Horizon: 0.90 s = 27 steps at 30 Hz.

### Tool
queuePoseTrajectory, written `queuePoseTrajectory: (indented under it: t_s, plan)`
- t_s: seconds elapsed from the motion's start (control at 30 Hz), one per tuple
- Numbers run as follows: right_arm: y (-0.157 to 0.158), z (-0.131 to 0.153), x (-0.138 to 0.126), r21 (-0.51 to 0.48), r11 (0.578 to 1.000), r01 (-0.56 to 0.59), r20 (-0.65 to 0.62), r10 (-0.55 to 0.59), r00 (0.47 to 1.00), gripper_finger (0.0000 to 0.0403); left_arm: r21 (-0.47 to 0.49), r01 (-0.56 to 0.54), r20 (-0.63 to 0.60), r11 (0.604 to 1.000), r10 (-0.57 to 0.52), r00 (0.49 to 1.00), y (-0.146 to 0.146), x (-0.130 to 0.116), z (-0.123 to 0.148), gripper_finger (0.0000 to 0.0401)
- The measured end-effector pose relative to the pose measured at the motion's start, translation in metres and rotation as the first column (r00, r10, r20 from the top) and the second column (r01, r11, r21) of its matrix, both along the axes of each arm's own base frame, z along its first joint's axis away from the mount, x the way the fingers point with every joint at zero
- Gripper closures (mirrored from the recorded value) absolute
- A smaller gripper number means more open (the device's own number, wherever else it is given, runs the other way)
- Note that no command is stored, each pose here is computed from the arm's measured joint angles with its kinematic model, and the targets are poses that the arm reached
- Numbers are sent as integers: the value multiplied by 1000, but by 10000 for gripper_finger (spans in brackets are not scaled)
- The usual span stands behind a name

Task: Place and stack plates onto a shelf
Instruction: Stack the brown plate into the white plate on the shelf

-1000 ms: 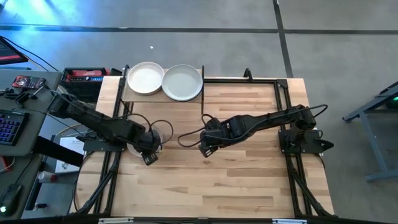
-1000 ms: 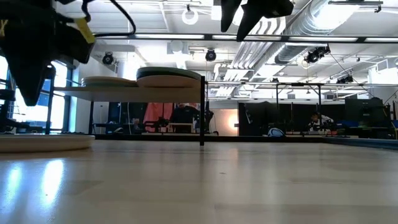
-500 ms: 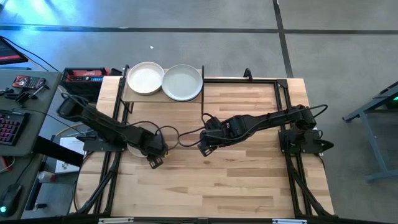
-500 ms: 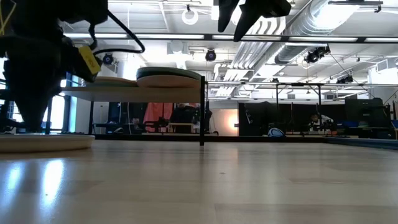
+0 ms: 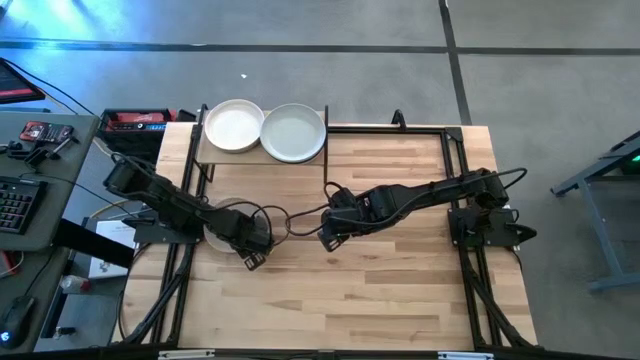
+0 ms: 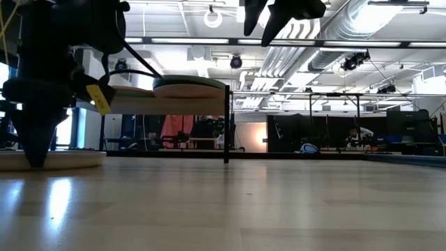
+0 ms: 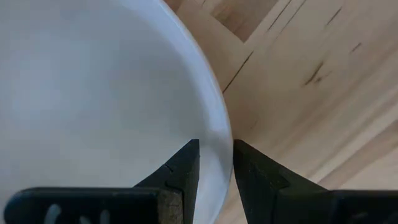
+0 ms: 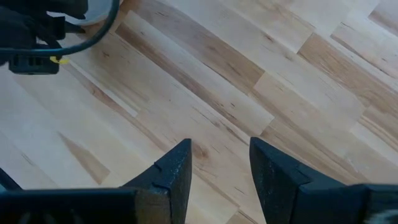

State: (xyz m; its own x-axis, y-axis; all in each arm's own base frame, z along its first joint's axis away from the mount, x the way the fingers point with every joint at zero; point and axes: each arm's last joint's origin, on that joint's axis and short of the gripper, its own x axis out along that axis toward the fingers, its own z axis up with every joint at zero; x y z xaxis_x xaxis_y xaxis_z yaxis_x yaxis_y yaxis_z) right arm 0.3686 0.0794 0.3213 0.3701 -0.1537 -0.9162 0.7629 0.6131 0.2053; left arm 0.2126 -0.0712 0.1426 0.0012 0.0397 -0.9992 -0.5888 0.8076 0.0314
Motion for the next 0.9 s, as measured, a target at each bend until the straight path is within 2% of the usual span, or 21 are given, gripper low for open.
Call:
queuePoseTrajectory:
  t_s: [0.23,0.47,0.63,0.77,0.9]
  plan:
    - [1,0,0,0,1000,-3,0,3,1000,265,6,2,-20,1000,-2,1000,0,1,-4,322]
    - [1,0,0,0,1000,-2,0,2,1000,265,3,49,-22,999,-49,999,0,1,-4,390]
    - [1,0,0,0,1000,-2,0,2,1000,265,-43,75,-28,996,-76,997,-1,0,-1,393]
    - [1,0,0,1,1000,-1,6,1,1000,265,-80,90,-6,993,-91,996,-3,0,14,398]
    - [1,0,1,-4,1000,1,10,-1,1000,265,-97,131,62,987,-125,990,-4,2,43,399]
